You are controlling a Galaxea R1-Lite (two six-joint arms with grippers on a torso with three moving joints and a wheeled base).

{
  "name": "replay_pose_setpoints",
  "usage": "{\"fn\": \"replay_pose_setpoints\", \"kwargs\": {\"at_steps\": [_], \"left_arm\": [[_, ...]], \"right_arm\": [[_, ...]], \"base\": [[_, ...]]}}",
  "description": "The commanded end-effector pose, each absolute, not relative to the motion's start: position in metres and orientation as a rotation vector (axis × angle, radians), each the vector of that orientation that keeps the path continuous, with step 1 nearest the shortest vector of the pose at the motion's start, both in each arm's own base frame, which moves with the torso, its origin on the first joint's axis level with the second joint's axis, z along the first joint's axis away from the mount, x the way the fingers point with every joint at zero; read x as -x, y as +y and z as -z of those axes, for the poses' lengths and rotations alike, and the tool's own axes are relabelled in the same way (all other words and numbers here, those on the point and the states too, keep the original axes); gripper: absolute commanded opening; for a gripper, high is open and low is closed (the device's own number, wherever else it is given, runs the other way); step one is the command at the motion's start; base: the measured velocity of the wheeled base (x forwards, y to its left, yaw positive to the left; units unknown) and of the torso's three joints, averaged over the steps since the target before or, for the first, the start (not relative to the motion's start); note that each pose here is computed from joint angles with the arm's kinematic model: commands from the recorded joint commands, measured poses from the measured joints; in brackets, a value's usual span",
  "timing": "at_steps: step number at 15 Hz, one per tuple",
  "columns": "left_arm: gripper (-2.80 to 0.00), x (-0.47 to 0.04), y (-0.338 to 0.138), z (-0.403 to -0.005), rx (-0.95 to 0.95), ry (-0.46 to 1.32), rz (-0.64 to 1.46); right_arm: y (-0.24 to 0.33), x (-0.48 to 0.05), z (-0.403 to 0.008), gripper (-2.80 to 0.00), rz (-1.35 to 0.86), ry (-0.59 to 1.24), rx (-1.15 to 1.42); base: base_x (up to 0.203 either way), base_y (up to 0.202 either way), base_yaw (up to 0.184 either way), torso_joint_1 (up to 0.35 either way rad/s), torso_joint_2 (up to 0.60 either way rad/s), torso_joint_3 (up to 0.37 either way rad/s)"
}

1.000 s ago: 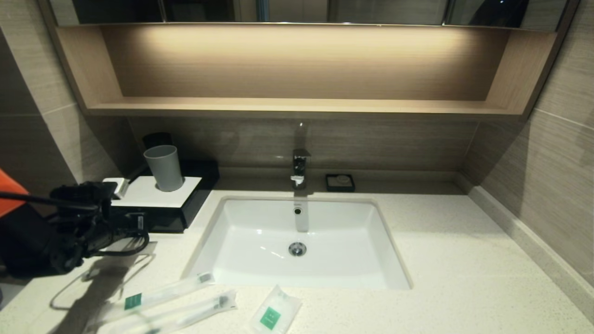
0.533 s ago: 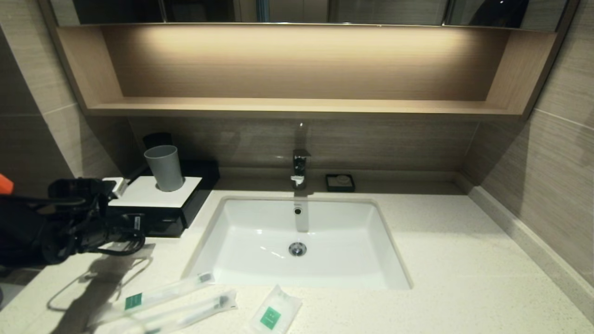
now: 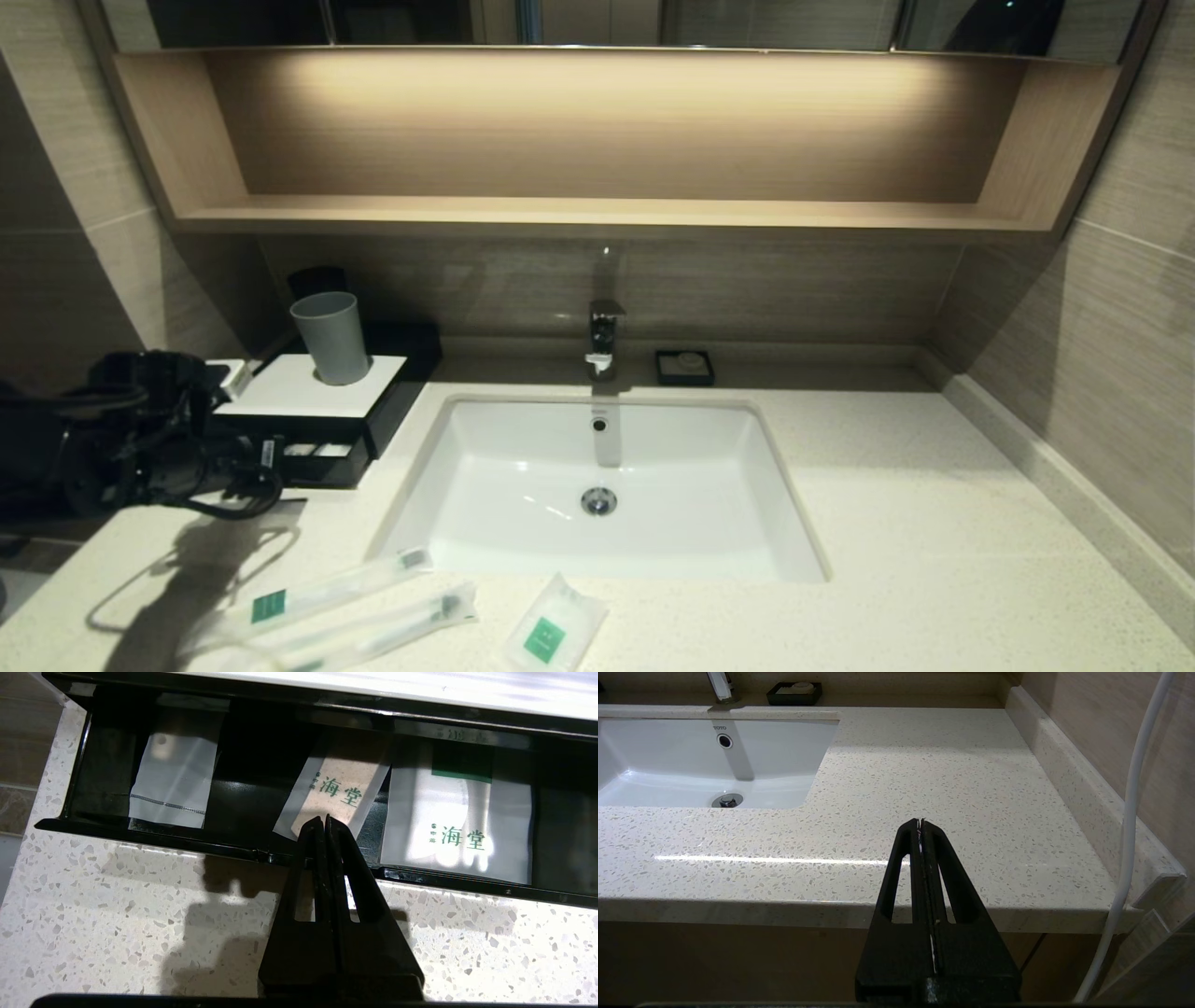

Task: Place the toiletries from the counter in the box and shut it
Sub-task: Open the drawer

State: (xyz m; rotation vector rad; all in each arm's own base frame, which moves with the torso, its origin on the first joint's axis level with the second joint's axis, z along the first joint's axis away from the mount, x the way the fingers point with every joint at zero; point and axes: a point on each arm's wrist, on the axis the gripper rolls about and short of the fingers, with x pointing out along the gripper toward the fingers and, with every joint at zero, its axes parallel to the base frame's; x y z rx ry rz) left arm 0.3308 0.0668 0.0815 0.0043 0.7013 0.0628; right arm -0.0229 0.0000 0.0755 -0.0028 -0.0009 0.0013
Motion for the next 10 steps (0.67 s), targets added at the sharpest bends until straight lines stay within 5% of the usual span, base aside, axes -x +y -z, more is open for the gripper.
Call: {"fn": "replay_pose_setpoints", "kwargs": {"at_steps": [1, 10], "left_arm": [[-2.80, -0.331, 0.067, -0.089, -0.004, 0.705, -0.063], [-2.80, -0.320, 0.065, -0.097, -0.032, 0.786, -0.048]], "right_arm": [[0.000, 0.023, -0.075, -2.80, -0.002, 0.002, 0.003], [0.000, 0.023, -0.075, -2.80, -0.002, 0.000, 0.003]], "base": [[0.000, 0.000, 0.000, 0.000, 0.00, 0.000], [0.000, 0.000, 0.000, 0.000, 0.00, 0.000]]}}
